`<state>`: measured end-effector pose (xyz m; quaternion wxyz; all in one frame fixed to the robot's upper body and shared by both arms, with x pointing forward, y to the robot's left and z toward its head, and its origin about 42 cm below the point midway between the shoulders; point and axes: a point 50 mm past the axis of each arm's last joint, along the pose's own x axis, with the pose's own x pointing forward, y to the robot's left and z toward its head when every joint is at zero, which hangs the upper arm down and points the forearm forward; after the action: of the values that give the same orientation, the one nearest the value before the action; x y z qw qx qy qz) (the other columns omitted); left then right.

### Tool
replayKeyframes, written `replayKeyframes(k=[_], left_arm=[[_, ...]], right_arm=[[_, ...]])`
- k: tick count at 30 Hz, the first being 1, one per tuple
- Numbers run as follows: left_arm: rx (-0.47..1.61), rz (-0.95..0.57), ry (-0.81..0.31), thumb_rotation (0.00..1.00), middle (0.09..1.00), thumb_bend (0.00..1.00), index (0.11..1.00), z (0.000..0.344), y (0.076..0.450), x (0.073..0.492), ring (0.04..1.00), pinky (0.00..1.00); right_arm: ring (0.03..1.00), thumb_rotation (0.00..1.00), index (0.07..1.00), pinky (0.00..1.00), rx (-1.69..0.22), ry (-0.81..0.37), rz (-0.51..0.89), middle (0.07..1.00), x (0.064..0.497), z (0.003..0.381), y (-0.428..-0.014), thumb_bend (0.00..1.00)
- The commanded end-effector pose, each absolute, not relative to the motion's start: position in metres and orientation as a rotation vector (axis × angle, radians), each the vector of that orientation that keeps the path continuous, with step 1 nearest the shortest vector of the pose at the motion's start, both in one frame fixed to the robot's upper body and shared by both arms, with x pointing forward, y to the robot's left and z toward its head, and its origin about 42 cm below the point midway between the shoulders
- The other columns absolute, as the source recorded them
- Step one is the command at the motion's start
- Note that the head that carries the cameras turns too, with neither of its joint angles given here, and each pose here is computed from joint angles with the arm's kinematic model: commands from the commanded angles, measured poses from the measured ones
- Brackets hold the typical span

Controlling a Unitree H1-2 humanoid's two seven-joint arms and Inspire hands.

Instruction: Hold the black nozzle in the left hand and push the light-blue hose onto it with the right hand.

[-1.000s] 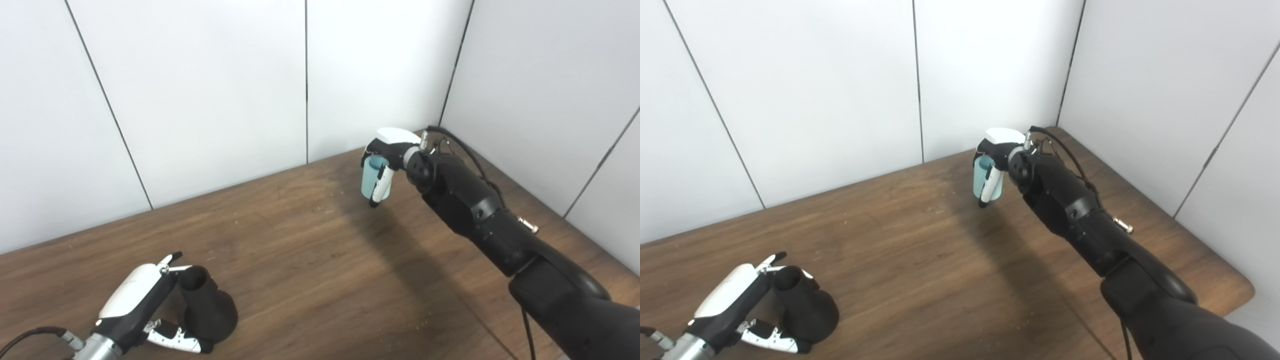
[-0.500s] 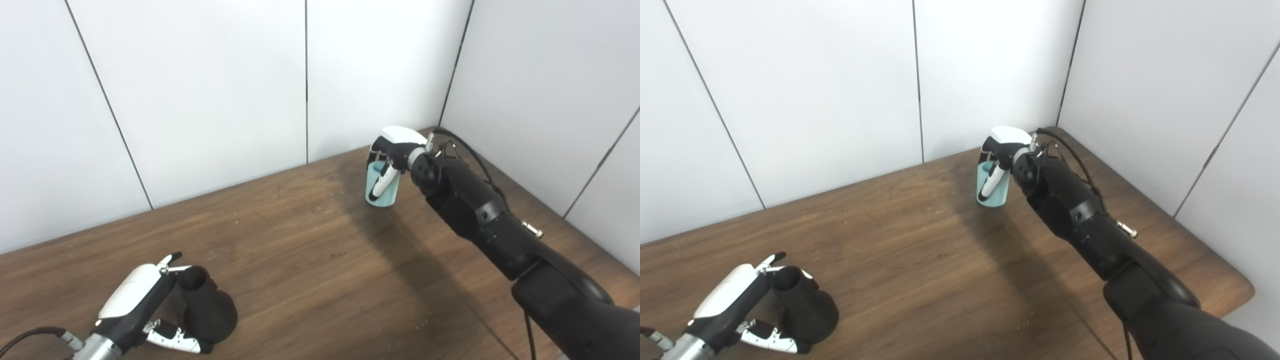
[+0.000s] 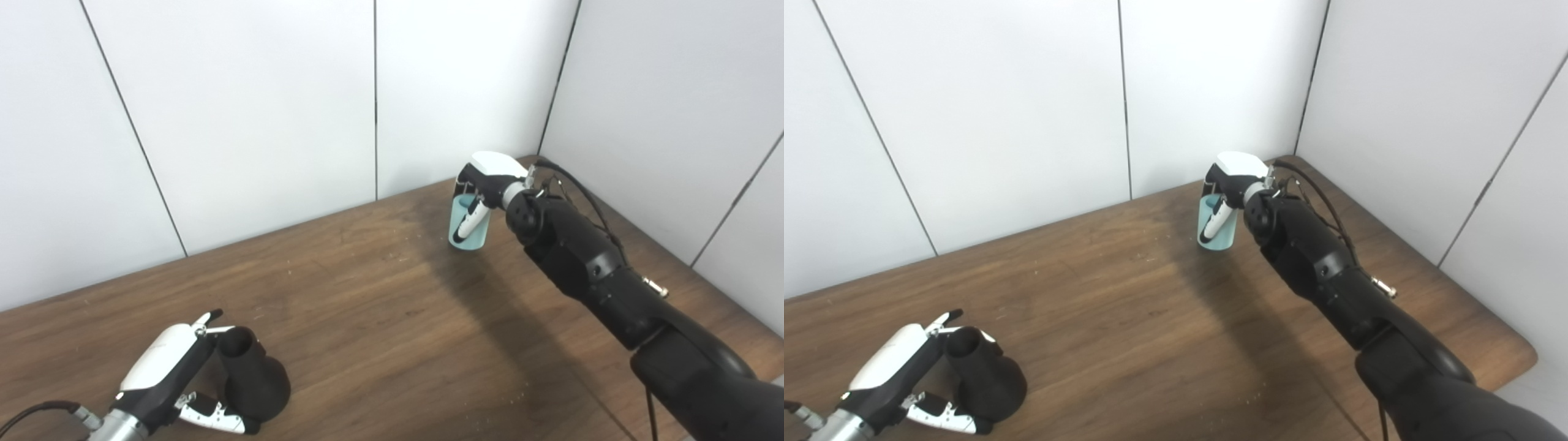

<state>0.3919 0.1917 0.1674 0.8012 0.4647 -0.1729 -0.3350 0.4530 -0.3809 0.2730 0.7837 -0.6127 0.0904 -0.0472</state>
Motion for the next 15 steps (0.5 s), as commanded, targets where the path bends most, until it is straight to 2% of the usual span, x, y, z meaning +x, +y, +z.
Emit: replayKeyframes(k=[1,6,15], left_arm=[[1.084,-0.781,-0.207,0.00,0.475,0.53,0.488,0.142,0.205,0.384,0.588,1.00],[1.083,-0.785,-0.211,0.00,0.485,0.53,0.482,0.144,0.187,0.384,0.595,1.00],[1.095,-0.783,-0.219,0.00,0.486,0.53,0.482,0.146,0.164,0.384,0.592,1.00]], right_arm=[[0.445,0.00,0.468,0.37,-1.321,-0.021,-0.135,0.496,0.456,0.327,-0.361,0.51],[0.449,0.00,0.470,0.36,-1.267,-0.214,-0.030,0.491,0.446,0.361,-0.323,0.50],[0.458,0.00,0.481,0.35,-1.230,-0.410,0.107,0.497,0.429,0.397,-0.279,0.50]])
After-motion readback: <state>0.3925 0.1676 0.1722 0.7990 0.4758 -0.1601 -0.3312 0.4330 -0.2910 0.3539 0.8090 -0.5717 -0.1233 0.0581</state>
